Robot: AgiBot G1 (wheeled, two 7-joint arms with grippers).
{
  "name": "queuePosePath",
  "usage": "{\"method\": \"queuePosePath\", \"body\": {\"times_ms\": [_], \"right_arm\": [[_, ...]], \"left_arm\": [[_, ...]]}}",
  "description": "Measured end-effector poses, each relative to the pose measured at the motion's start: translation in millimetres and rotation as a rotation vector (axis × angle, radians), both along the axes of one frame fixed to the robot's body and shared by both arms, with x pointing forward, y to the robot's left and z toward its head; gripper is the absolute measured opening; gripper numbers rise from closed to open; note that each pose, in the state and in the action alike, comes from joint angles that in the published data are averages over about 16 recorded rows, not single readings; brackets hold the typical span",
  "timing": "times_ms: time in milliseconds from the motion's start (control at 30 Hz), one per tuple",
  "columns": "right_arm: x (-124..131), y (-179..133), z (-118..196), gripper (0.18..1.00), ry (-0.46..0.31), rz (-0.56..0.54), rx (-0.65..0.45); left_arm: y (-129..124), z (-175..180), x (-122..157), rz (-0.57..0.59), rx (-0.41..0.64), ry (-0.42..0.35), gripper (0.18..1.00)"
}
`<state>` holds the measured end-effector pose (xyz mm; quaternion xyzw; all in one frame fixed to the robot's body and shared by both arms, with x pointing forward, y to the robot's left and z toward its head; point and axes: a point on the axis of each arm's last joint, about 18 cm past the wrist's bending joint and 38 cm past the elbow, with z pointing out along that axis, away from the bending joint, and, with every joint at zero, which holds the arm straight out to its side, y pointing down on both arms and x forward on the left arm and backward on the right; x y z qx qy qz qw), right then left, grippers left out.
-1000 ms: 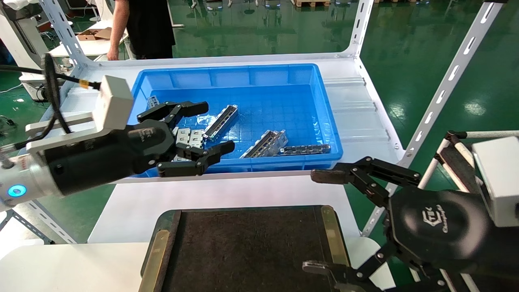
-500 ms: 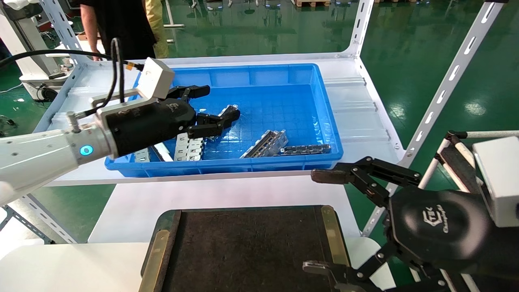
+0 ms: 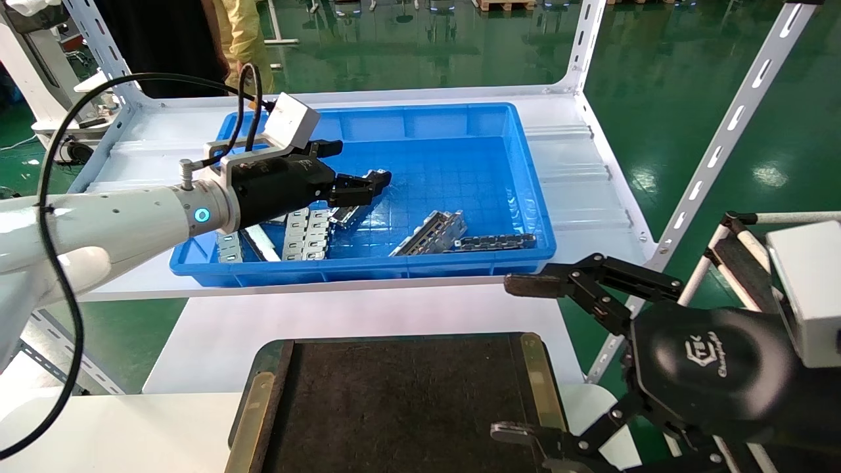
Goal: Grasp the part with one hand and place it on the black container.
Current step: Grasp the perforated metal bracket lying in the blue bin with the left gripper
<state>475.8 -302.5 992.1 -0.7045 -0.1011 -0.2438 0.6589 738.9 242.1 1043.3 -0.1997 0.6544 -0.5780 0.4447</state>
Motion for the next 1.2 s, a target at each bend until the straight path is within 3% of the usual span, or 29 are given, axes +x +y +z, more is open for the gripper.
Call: {"method": "queuePosePath", "body": {"times_ms": [400, 833, 1200], "right_arm": [[0.0, 0.0, 0.0, 1.001, 0.0, 0.0, 0.0], [0.0, 0.0, 0.0, 0.986, 0.0, 0.0, 0.0], [0.0, 0.0, 0.0, 0.89, 0.0, 0.0, 0.0]], "left_arm": [[-7.3, -16.7, 28.8, 0.091, -0.047, 0.088, 1.001], [-6.4, -38.1, 39.7, 0.137, -0.105, 0.143, 0.983], [-4.5, -47.5, 41.3, 0.143, -0.121, 0.156, 0.877]]}}
